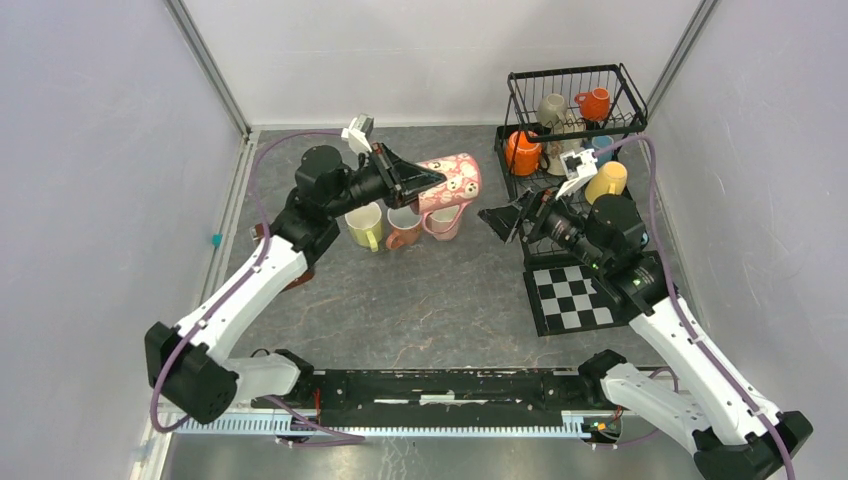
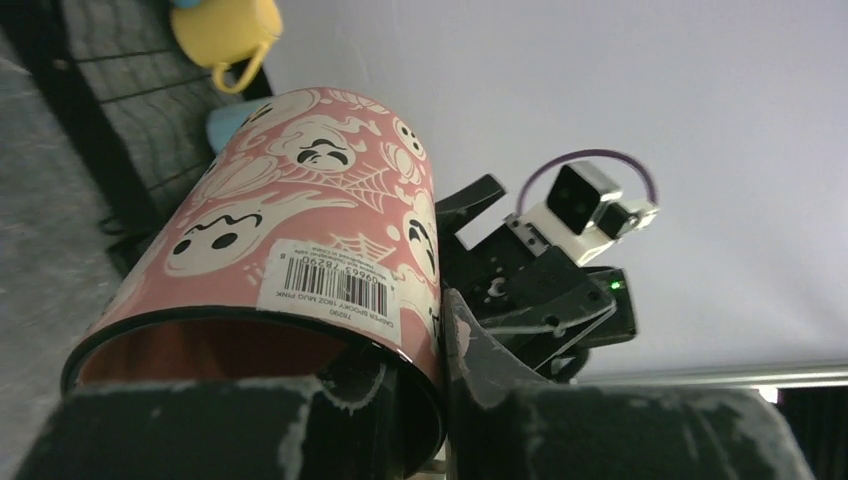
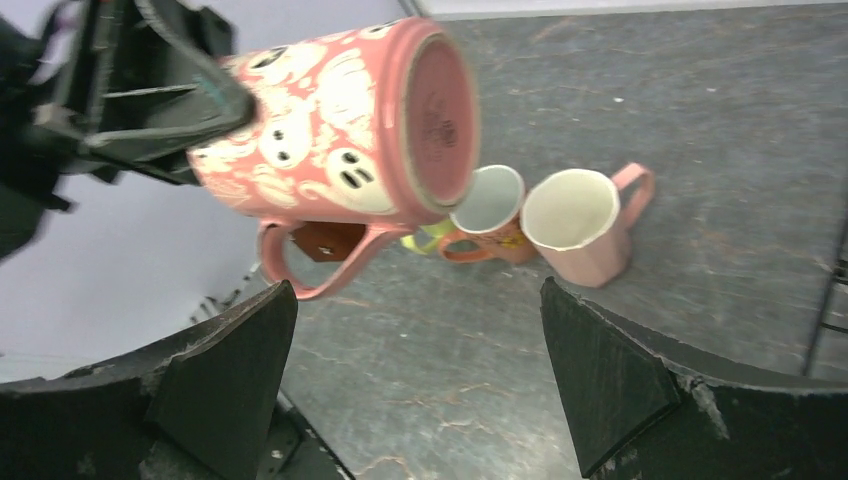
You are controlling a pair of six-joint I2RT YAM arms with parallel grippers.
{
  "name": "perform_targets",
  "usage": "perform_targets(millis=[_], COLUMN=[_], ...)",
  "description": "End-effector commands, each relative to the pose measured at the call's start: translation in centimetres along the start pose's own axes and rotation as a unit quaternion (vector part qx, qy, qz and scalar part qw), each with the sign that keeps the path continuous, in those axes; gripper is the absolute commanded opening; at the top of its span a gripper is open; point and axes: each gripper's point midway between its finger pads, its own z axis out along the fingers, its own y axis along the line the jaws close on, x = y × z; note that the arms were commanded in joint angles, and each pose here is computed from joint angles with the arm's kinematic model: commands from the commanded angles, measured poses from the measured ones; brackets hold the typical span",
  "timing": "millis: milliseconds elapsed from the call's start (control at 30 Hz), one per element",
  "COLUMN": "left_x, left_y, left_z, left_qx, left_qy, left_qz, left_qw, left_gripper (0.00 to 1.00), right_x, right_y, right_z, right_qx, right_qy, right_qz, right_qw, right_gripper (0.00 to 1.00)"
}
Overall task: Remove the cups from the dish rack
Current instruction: Place the cup at the center of the board.
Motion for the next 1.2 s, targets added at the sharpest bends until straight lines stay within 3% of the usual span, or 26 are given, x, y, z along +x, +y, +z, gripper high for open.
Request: perform_targets(millis=[0,267,500,667,867,1167], left_x=[-0.6,-0.4,-1.0,-0.9,-1.2,-2.2], left_y=[-2.7,1.7,7.5,11.1,14.8,19.1], left_z=[-3.4,-8.6,-15.0,-18.1,-18.7,-17.5], left_qx=[-0.038,-0.217,-0.403,-0.492,-0.548,-0.575], left_qy=[-0.028,-0.027,-0.040,-0.035,-0.019,-0.002], left_qz=[0.131,0.197,0.214,0.217,0.211,0.199], left_qw=[0.990,0.956,0.889,0.843,0.809,0.793], left_gripper=[0.02,0.02,0.02,0.02,0.02,0.02], right_x=[-0.4,-0.5,0.6,1.2,1.6,1.7], right_y=[-2.3,-3.3,-4.1,-4.6,-4.7,-4.8], right_z=[-1.0,-1.2,-0.4,-0.2,-0.1,-0.5], right_qx=[0.069,0.091,0.094,0.098,0.096,0.099], right_qy=[0.015,0.016,0.032,0.037,0.042,0.042], right_qz=[-0.061,-0.084,-0.088,-0.090,-0.090,-0.096], right_qw=[0.996,0.992,0.991,0.990,0.990,0.990], right_gripper=[0.98,0.98,0.98,0.98,0.98,0.98])
